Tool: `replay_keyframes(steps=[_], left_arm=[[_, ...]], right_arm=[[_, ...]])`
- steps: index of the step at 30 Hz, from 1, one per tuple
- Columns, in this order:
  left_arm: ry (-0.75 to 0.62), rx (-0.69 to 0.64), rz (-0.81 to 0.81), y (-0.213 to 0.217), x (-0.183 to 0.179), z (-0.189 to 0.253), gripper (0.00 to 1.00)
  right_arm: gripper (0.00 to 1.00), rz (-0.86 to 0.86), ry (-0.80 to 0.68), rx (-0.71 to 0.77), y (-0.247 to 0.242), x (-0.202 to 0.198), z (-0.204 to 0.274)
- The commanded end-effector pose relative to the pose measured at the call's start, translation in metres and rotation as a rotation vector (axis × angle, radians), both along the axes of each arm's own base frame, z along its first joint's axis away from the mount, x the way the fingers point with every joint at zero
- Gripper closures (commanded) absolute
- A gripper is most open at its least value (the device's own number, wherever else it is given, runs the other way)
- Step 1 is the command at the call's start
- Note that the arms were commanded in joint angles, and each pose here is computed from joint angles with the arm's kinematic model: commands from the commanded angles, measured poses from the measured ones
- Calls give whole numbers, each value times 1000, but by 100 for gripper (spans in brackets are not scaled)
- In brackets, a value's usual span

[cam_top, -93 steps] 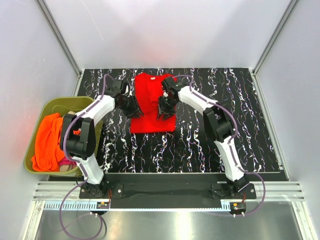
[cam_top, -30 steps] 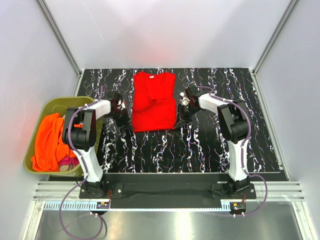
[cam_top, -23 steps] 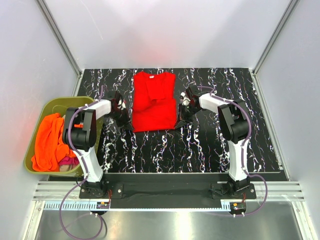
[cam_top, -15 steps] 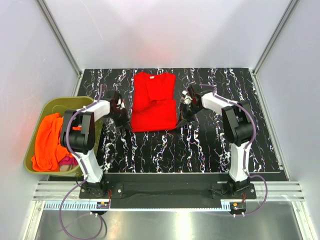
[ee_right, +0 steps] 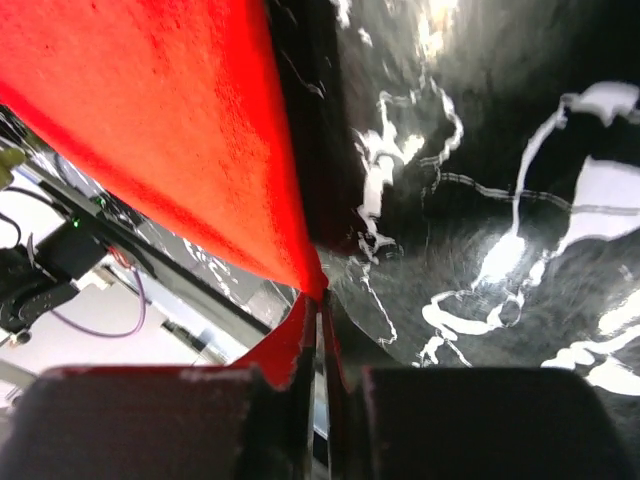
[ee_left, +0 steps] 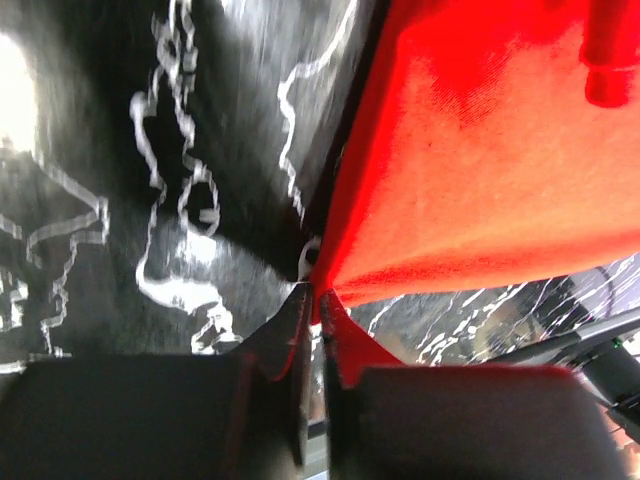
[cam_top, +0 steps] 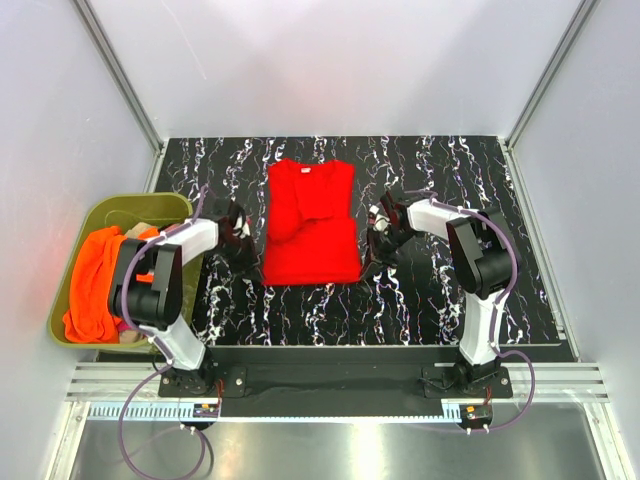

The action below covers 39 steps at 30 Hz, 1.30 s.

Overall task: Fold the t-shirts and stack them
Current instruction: Fold the tshirt

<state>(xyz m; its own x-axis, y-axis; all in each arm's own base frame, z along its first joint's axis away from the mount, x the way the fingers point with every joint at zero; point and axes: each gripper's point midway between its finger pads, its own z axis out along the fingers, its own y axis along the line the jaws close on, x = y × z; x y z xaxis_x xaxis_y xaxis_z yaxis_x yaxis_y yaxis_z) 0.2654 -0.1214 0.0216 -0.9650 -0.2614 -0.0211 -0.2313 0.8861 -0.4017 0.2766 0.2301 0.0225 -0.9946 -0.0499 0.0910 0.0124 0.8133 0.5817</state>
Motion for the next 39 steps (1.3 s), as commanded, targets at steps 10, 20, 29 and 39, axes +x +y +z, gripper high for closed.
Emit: replay_keyframes(steps=[10, 20, 29, 39], left_arm=[[-253, -112, 4, -20, 67, 72, 61], [-190, -256, -19, -66, 99, 52, 74], [-276, -174, 91, -42, 155, 59, 67], [-387, -37, 153, -12, 169, 96, 59]], right_arm=[[51, -64, -168, -11, 13, 67, 58], [55, -116, -186, 30, 28, 93, 78], [55, -126, -139, -17, 11, 60, 68], [53, -127, -145, -39, 1, 41, 70]])
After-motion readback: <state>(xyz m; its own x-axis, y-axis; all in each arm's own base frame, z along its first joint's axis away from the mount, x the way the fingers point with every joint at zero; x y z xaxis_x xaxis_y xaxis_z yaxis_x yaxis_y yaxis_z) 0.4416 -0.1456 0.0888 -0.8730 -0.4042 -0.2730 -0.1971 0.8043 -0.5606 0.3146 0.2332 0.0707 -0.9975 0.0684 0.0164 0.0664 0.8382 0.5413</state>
